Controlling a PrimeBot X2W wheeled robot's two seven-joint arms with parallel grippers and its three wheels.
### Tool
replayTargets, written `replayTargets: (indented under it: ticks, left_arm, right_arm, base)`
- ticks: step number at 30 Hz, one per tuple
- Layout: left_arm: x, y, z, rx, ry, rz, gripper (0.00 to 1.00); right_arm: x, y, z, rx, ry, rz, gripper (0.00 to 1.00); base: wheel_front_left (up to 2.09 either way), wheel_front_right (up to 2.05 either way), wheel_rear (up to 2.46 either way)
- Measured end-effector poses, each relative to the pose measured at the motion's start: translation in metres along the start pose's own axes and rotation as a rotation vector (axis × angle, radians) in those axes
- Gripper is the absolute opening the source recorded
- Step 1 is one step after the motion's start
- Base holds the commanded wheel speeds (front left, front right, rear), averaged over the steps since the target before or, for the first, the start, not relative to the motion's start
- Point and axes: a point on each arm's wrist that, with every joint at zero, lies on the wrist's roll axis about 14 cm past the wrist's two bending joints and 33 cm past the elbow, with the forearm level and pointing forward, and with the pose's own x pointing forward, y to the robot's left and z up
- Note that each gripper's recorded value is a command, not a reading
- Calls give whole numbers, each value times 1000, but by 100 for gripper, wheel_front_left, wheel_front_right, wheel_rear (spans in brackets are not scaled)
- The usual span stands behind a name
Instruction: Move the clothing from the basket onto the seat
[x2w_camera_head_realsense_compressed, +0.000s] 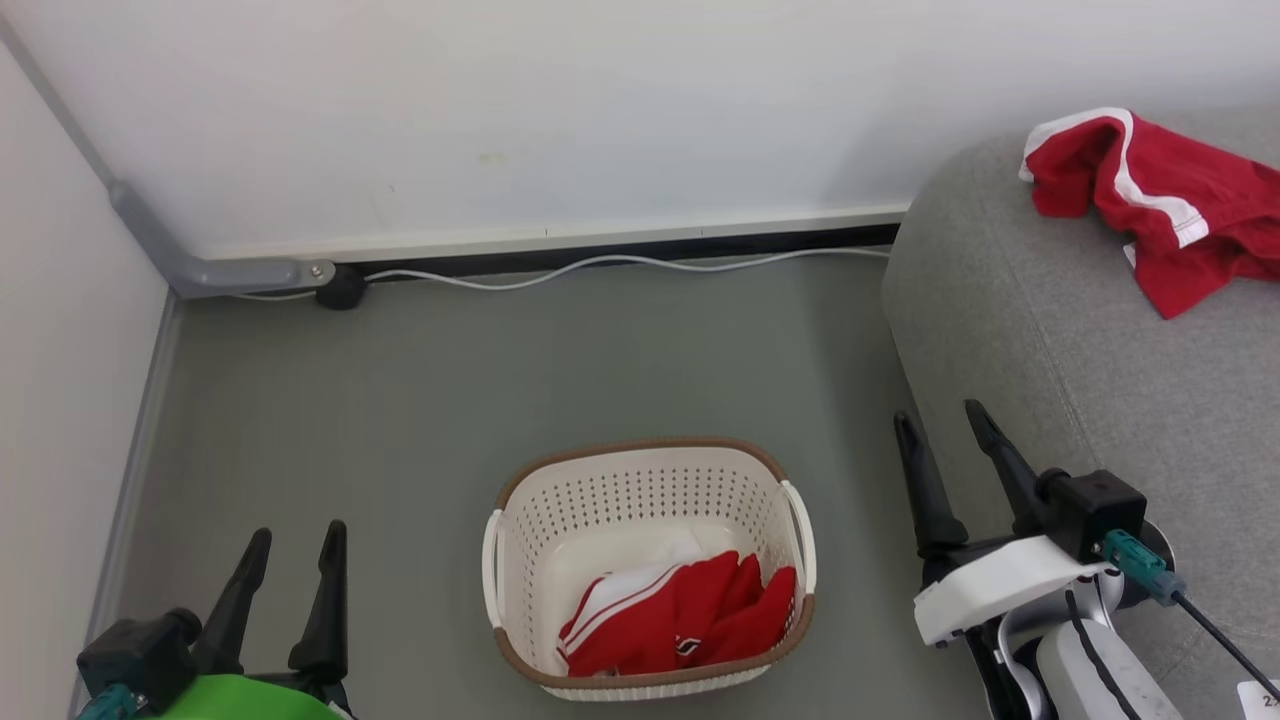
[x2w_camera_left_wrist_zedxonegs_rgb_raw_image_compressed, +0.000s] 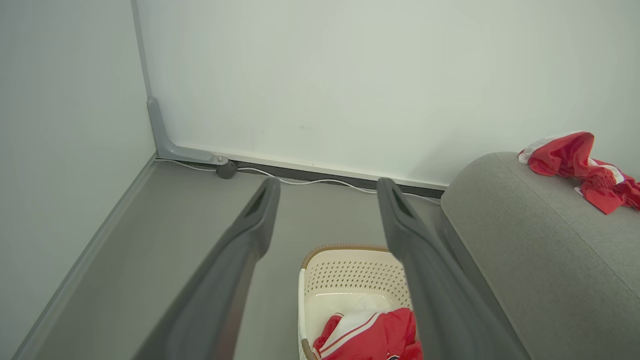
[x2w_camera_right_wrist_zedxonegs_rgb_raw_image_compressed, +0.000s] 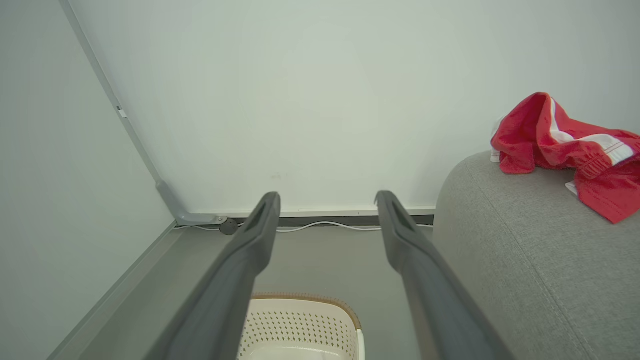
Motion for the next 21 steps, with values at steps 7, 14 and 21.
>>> replayTargets:
  ticks: [7,14,21]
  left_arm:
    - [23,-12,-16,3,73,-55,100]
    - [51,-33,-46,24,187,-154,100]
    - [76,-42,-69,14,256,-204,100]
  right_arm:
    - [3,-8,-21,-4,62,-25,100]
    - [7,-19,-48,-3,141,-54,100]
    - [17,-27,-71,-5,202,-66,100]
  base:
    - [0,0,0]
    - [0,0,0]
    - [0,0,0]
